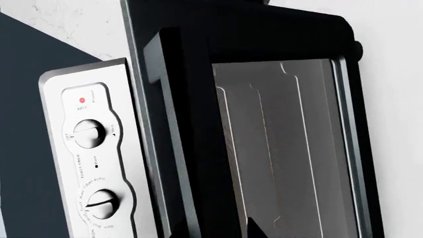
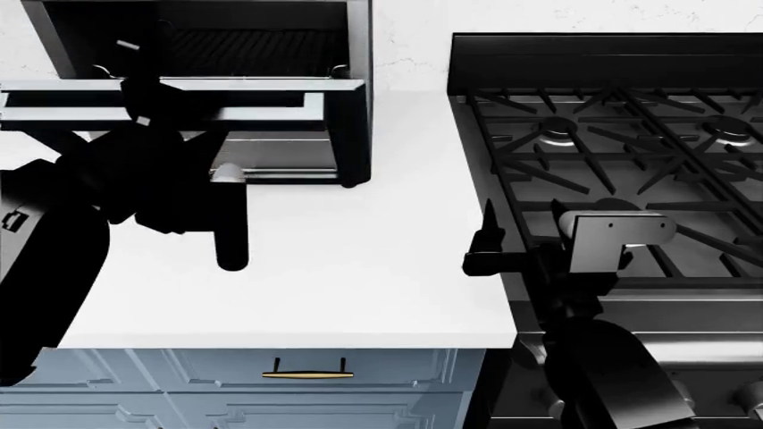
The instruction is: Open the toaster oven door.
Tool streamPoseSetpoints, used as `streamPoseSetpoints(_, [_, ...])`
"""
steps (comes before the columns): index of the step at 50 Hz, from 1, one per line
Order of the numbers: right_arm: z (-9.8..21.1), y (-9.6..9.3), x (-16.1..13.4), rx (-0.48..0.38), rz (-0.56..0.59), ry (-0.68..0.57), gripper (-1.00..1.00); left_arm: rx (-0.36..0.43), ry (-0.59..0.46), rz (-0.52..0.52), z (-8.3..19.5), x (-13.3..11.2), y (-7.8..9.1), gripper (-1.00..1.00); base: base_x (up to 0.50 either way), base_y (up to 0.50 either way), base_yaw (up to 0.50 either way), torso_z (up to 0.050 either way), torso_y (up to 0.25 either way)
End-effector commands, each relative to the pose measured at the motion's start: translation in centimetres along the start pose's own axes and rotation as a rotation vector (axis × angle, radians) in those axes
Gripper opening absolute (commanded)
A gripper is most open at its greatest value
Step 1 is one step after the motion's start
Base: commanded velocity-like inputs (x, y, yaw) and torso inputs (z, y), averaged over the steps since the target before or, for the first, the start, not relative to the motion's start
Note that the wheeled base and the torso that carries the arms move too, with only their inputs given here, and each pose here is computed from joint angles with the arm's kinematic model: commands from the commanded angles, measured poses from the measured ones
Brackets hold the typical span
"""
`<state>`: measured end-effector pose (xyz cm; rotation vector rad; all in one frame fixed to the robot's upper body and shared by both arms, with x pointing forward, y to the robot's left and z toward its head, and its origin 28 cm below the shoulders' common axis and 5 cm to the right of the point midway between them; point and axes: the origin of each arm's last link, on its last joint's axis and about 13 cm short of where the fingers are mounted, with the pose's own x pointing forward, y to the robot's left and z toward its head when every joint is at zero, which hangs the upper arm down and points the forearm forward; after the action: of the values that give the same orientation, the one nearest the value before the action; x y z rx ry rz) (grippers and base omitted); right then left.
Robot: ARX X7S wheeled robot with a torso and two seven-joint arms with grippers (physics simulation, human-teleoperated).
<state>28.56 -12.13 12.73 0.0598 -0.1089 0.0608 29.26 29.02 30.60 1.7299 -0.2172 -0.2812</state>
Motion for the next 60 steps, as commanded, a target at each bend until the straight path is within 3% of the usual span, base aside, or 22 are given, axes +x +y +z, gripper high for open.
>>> streamPoseSetpoints(1, [0.0, 0.1, -0.1, 0.004, 0.004, -0.002, 1.00, -0.079, -0.042, -0.140, 1.2, -2.5, -2.7, -1.00, 0.00, 0.00, 0.00, 0.000, 0.000])
streamPoseSetpoints(25, [0.1, 0.1, -0.2, 0.012, 0.007, -0.008, 1.00, -0.117, -0.079, -0.228, 3.1, -6.7, -6.4, -1.00, 0.00, 0.00, 0.00, 0.000, 0.000])
streamPoseSetpoints(37, [-0.1, 0.0, -0.2, 0.014, 0.004, -0.004, 1.00, -0.112, -0.127, -0.300, 4.5, -8.4, -9.3, -1.00, 0.00, 0.00, 0.00, 0.000, 0.000])
streamPoseSetpoints(47, [-0.4, 0.0, -0.3, 0.015, 0.001, 0.001, 1.00, -0.136, -0.161, -0.381, 5.7, -9.3, -13.3, -1.00, 0.00, 0.00, 0.00, 0.000, 0.002])
streamPoseSetpoints(60, [-0.5, -0.4, -0.6, 0.003, -0.017, 0.010, 1.00, -0.191, -0.204, -0.467, 6.6, -6.7, -19.4, -1.00, 0.00, 0.00, 0.00, 0.000, 0.001])
